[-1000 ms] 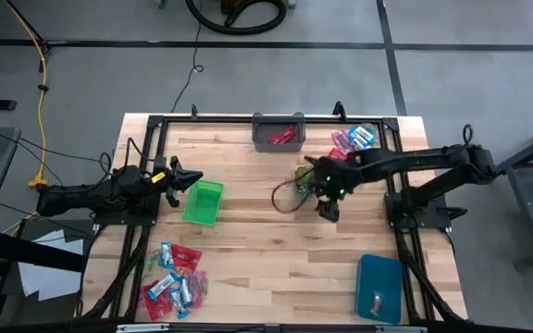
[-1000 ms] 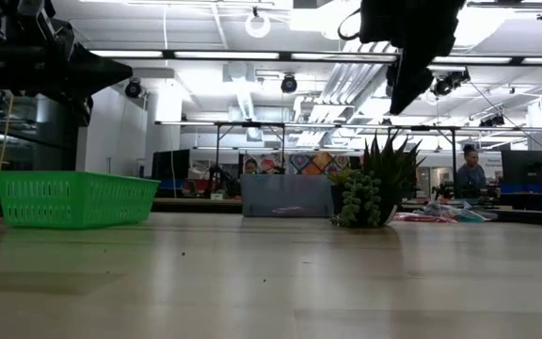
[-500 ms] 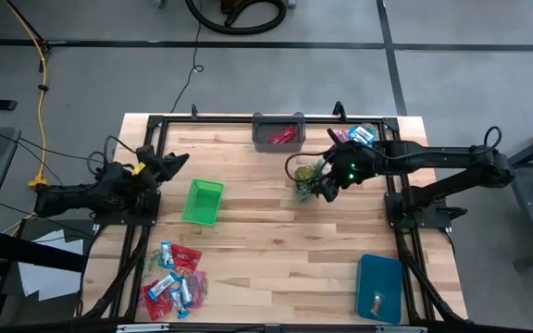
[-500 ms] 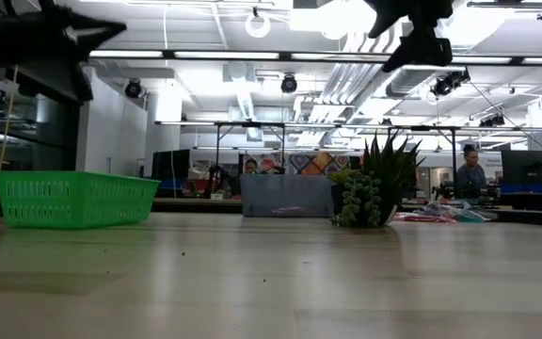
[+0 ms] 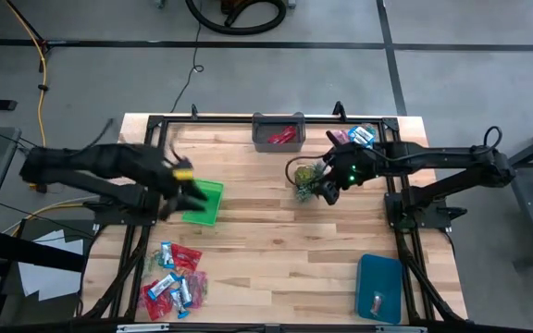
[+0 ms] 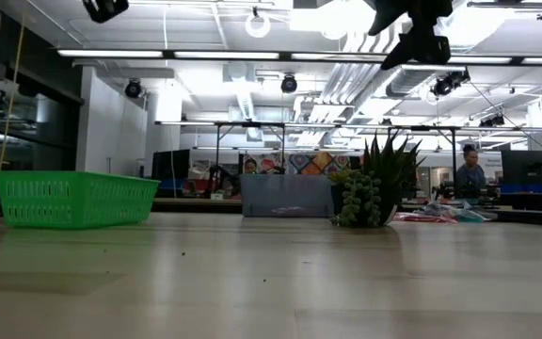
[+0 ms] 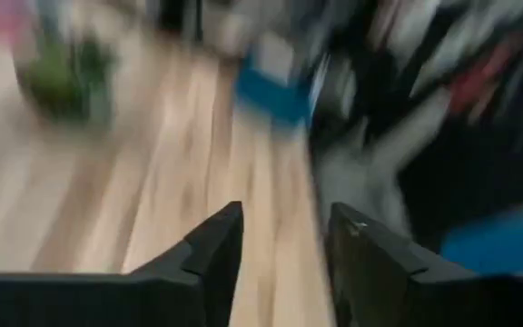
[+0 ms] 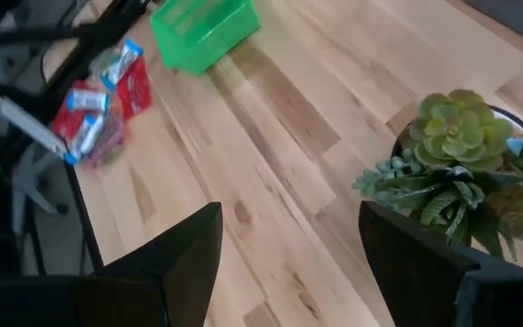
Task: Sort candy
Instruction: Put the red candy into the black transparent bin
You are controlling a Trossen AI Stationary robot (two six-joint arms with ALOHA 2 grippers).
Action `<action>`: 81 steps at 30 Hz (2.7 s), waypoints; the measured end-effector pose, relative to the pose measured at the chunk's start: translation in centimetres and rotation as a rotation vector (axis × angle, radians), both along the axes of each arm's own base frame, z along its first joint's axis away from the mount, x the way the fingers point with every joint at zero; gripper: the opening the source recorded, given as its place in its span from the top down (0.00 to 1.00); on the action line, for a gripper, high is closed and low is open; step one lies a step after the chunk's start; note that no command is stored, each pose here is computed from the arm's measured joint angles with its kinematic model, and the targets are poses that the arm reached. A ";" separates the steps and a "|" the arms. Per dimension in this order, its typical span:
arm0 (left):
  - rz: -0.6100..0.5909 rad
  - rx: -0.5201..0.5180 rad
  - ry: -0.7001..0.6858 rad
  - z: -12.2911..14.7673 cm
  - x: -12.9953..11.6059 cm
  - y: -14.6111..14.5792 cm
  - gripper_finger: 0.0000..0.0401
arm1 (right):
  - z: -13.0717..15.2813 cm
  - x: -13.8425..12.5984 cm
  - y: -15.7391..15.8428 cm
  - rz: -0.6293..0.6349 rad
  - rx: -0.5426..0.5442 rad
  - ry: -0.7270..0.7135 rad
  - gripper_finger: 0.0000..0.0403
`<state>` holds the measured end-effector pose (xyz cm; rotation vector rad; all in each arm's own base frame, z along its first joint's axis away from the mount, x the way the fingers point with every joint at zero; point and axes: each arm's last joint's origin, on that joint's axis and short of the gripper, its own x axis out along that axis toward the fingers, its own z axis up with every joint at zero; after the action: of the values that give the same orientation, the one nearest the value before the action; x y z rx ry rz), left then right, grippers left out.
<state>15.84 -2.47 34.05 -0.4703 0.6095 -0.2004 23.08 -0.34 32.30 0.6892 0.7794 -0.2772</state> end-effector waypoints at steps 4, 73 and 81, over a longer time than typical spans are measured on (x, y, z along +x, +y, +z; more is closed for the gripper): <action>-0.118 0.019 0.269 -1.5 1.9 -2.9 0.55 | 0.0 -0.7 0.7 0.084 -0.051 0.030 0.37; -0.009 0.282 0.103 -3.2 4.2 -8.1 1.00 | 0.0 -2.5 1.9 0.148 -0.248 0.123 0.37; 0.311 0.633 -0.249 0.9 9.2 1.4 1.00 | 0.3 -2.0 1.7 0.097 -0.291 0.068 0.37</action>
<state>25.07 -1.06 34.96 0.0776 0.3212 0.2279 21.05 1.38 32.63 0.3684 0.8151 -0.3190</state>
